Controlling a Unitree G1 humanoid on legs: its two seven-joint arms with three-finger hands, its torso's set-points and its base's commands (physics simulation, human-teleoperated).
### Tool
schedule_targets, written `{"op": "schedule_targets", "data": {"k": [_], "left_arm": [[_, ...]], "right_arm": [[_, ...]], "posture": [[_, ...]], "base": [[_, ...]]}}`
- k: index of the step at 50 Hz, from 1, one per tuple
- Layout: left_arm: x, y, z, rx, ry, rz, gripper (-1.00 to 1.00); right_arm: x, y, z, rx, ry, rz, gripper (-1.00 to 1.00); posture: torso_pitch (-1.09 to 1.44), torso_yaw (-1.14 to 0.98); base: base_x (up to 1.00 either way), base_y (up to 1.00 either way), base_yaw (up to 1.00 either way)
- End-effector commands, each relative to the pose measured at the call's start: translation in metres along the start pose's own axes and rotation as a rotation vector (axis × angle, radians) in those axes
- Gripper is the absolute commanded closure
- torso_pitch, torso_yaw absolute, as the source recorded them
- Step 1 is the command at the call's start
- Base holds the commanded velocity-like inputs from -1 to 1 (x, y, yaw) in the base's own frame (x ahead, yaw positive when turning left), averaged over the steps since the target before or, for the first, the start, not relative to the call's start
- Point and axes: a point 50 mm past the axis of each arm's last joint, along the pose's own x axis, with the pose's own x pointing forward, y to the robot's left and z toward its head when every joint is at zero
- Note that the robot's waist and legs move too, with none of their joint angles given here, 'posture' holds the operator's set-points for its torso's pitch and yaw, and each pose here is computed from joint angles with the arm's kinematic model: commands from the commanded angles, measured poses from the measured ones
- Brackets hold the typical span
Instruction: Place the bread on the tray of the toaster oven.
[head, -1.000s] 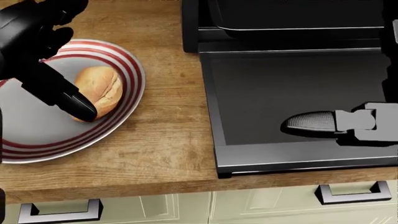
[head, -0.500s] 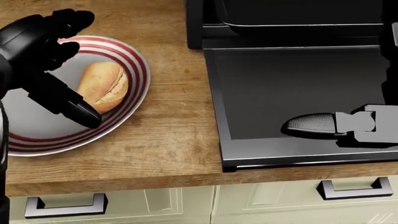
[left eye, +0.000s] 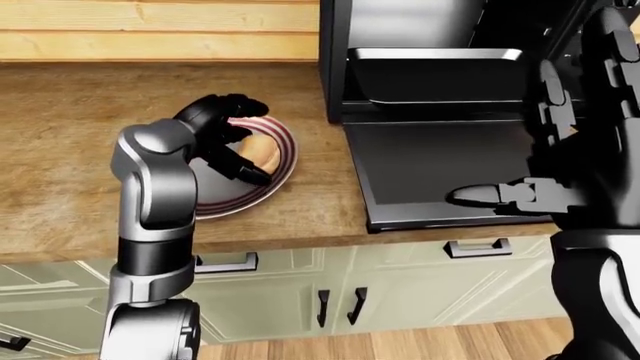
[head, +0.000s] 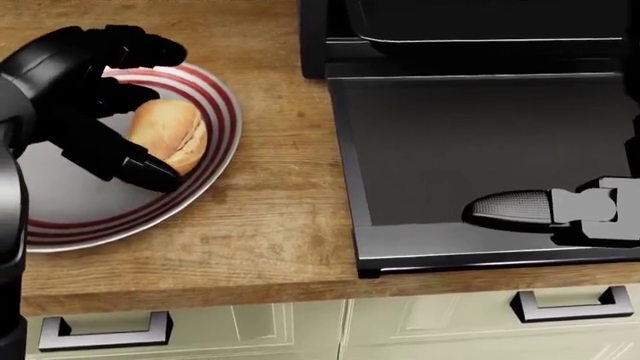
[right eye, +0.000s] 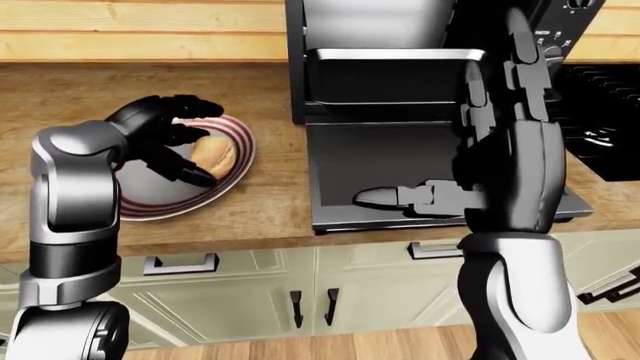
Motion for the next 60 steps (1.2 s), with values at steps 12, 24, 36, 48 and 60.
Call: {"op": "schedule_targets", "data": {"k": [12,24,36,48,60], "left_arm": [[-0.006,0.002,0.012,0.035,-0.061,0.014,-0.32],[-0.001,-0.001,0.006,0.076,-0.046,0.017,-0.25],[-0.001,0.003,0.011,0.088,-0.058,0.032,0.04],[-0.004,0.009,0.017,0.101,-0.069,0.063,0.43],[-0.011,0.021,0.033,0.116,-0.102,0.118,0.73]], "right_arm": [[0.001,0.002,0.014,-0.006,-0.072,0.003,-1.0],[0.0,0.001,0.018,-0.008,-0.079,0.008,-1.0],[-0.001,0.001,0.016,-0.01,-0.078,0.005,-1.0],[-0.005,-0.002,0.016,-0.009,-0.078,0.0,-1.0],[0.0,-0.001,0.019,-0.01,-0.085,0.0,-1.0]], "posture": [[0.0,0.0],[0.0,0.0],[0.0,0.0],[0.0,0.0],[0.0,0.0]], "base": [[0.0,0.0,0.0],[0.0,0.0,0.0],[0.0,0.0,0.0],[0.0,0.0,0.0],[0.0,0.0,0.0]]}}
